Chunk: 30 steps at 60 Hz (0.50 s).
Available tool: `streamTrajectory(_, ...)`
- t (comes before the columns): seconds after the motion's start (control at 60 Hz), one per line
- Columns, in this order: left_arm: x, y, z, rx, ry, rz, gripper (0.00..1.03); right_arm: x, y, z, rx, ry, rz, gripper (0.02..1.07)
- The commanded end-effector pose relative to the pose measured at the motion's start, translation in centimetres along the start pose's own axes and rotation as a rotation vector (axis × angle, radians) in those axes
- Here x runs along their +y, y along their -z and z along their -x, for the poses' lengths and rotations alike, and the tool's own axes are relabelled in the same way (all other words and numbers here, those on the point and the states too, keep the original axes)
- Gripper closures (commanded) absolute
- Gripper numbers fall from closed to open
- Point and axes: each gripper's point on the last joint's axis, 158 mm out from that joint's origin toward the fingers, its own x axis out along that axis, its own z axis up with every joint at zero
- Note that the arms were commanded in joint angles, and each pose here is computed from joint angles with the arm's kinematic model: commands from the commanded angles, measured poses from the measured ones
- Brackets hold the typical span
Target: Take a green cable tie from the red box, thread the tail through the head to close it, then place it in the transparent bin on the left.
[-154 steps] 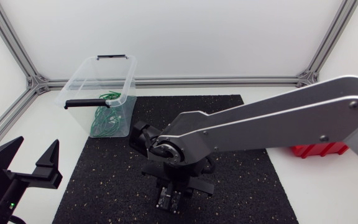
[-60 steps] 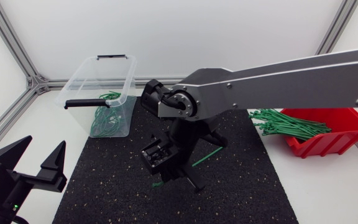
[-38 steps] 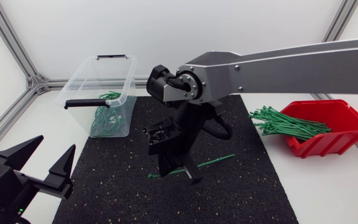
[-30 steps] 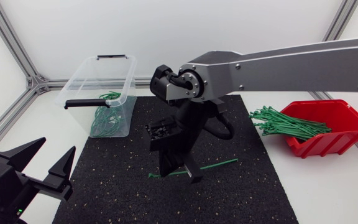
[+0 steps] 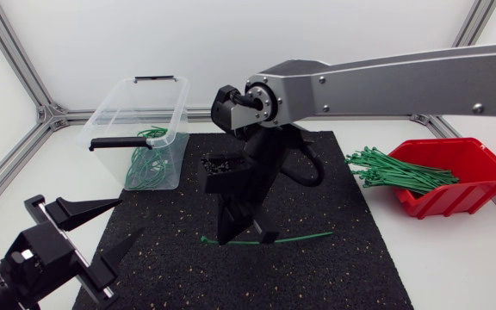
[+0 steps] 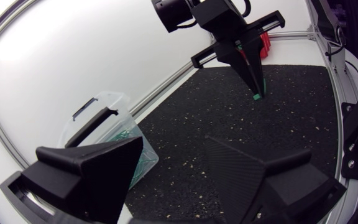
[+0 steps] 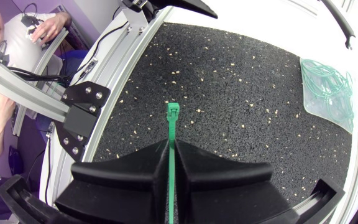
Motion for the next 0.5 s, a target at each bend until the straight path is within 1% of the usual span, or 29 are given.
streamTrajectory(0.0,0.4,-1.7,-0.1,-0.026,0.033,0.048,0.37,-0.1,0.0,-0.3,-0.003,-0.020,-0.030,1.01)
streamTrajectory(0.017,0.4,-1.9,-0.1,-0.034,0.041,0.065,0.37,-0.1,0.0,-0.3,-0.004,-0.020,-0.031,1.01)
streamTrajectory(0.133,1.8,-0.8,0.3,-0.024,-0.040,0.132,0.37,-0.3,-0.1,0.1,-0.010,-0.014,-0.034,1.01)
streamTrajectory(0.283,1.5,-1.2,0.0,-0.018,0.013,0.153,0.37,-0.9,-0.1,0.9,-0.025,0.004,-0.044,1.01)
streamTrajectory(0.483,1.5,-1.9,-0.8,0.032,0.114,0.203,0.37,-2.1,-0.3,2.4,-0.050,0.033,-0.058,1.01)
